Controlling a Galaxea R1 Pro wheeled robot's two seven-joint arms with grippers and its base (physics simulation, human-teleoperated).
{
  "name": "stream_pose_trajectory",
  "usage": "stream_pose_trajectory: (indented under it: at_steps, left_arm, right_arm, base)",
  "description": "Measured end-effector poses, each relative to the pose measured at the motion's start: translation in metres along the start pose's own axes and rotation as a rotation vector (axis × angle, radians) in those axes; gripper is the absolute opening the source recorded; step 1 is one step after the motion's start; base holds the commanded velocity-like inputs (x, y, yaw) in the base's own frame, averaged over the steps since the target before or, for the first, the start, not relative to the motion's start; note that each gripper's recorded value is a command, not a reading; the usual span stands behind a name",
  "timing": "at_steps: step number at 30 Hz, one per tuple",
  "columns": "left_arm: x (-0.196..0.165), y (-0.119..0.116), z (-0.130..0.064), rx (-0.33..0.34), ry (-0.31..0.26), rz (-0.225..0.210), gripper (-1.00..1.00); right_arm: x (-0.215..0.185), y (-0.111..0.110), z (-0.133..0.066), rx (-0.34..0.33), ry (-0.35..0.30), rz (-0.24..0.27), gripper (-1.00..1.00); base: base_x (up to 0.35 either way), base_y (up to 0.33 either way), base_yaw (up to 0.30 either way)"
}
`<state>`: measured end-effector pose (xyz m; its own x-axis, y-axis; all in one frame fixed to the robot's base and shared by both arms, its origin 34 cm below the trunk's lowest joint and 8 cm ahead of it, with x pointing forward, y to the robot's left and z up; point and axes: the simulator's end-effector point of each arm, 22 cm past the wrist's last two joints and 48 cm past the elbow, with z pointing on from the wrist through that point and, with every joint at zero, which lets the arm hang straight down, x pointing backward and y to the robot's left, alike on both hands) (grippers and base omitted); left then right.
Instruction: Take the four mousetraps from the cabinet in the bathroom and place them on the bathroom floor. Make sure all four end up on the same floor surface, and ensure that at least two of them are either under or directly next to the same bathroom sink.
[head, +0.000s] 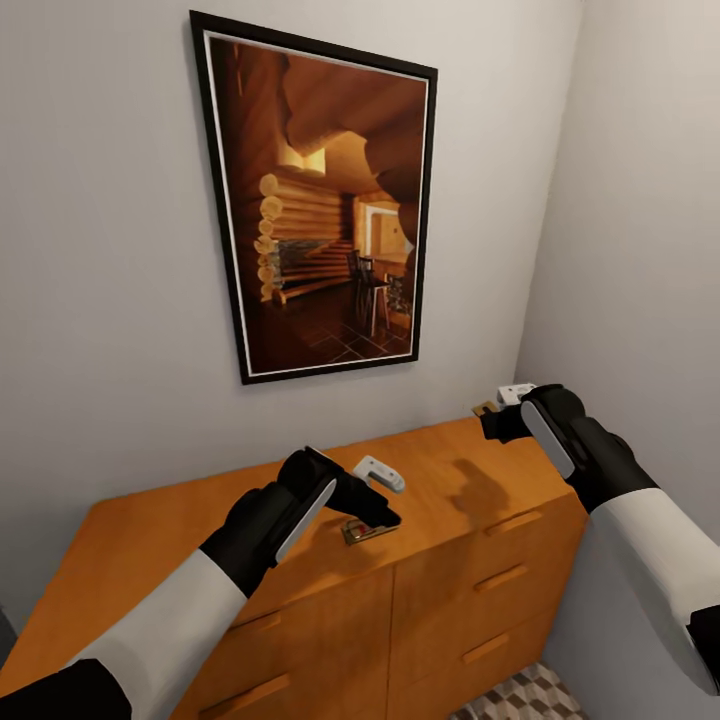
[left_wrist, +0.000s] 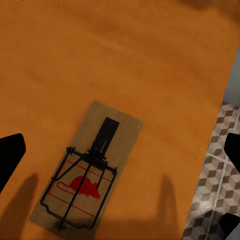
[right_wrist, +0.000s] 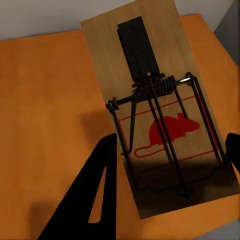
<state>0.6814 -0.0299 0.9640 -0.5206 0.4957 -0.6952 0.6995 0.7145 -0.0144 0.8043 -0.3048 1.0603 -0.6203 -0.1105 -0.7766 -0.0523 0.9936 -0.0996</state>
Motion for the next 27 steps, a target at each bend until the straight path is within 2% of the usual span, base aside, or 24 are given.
stream_pose_trajectory:
  at_steps: [7, 19, 27]
  left_arm:
    - [0.001, 0.004, -0.001, -0.008, 0.002, 0.000, 1.00]
    - [0.003, 0.035, -0.007, -0.097, 0.017, 0.041, 1.00]
    - [-0.023, 0.034, -0.020, -0.038, -0.002, 0.062, 1.00]
  right_arm:
    - [0.000, -0.001, 0.000, 0.002, 0.000, 0.000, -1.00]
    - [0.001, -0.008, -0.001, 0.013, 0.001, 0.002, -1.00]
    - [0.001, -0.008, -0.001, 0.012, 0.002, 0.002, -1.00]
  base:
    - [0.000, 0.000, -0.015]
    - [0.000, 0.000, -0.001]
    - [0.000, 0.000, 0.000]
